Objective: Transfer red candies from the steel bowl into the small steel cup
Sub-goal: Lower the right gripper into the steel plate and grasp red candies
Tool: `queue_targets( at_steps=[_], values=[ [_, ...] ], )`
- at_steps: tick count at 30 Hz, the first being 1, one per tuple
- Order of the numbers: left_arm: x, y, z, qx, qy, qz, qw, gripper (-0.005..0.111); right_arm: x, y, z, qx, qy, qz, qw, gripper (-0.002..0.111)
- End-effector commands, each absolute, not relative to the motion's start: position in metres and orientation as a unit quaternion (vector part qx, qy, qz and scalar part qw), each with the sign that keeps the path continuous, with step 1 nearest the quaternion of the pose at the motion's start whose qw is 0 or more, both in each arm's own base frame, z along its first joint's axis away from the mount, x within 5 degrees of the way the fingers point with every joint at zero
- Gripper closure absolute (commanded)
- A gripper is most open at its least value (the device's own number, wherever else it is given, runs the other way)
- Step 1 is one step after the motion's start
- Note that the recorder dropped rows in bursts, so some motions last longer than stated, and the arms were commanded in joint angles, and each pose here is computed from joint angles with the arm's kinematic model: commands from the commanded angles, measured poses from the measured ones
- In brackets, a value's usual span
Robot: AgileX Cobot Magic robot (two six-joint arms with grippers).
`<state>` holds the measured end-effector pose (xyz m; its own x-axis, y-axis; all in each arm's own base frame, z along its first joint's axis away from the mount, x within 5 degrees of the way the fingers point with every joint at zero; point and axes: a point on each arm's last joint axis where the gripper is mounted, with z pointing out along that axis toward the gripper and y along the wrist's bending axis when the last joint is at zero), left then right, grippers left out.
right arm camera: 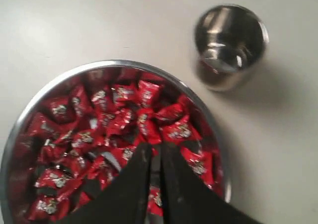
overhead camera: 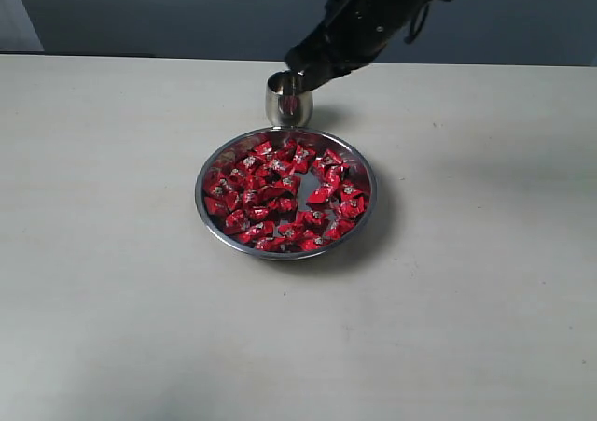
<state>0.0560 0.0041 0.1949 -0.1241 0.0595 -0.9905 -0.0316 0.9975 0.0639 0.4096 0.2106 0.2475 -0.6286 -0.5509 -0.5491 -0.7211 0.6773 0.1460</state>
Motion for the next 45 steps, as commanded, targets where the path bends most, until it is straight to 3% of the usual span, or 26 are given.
queue_targets(
  at_steps=[1,3,12,18,30,38,45],
  values=[
    [0.056,0.004,0.195,0.010,0.746,0.029,0.665,0.106,0.407,0.241,0.237,-0.408,0.867,0.172,0.229,0.069],
    [0.056,0.004,0.195,0.010,0.746,0.029,0.665,0.106,0.407,0.250,0.231,-0.410,0.867,0.175,0.223,0.058],
    [0.056,0.004,0.195,0.010,0.746,0.029,0.665,0.106,0.418,0.255,0.194,-0.378,0.891,0.154,0.199,0.076],
    [0.056,0.004,0.195,0.010,0.746,0.029,0.665,0.106,0.422,0.257,0.174,-0.375,0.895,0.151,0.188,0.062],
    [0.056,0.004,0.195,0.010,0.746,0.029,0.665,0.106,0.435,0.263,0.149,-0.340,0.900,0.157,0.222,0.062],
    [0.056,0.004,0.195,0.010,0.746,0.029,0.665,0.106,0.410,0.249,0.154,-0.400,0.905,0.129,0.069,0.062],
    [0.056,0.004,0.195,0.010,0.746,0.029,0.665,0.106,0.414,0.238,0.158,-0.405,0.910,0.064,0.060,0.062]
  ],
)
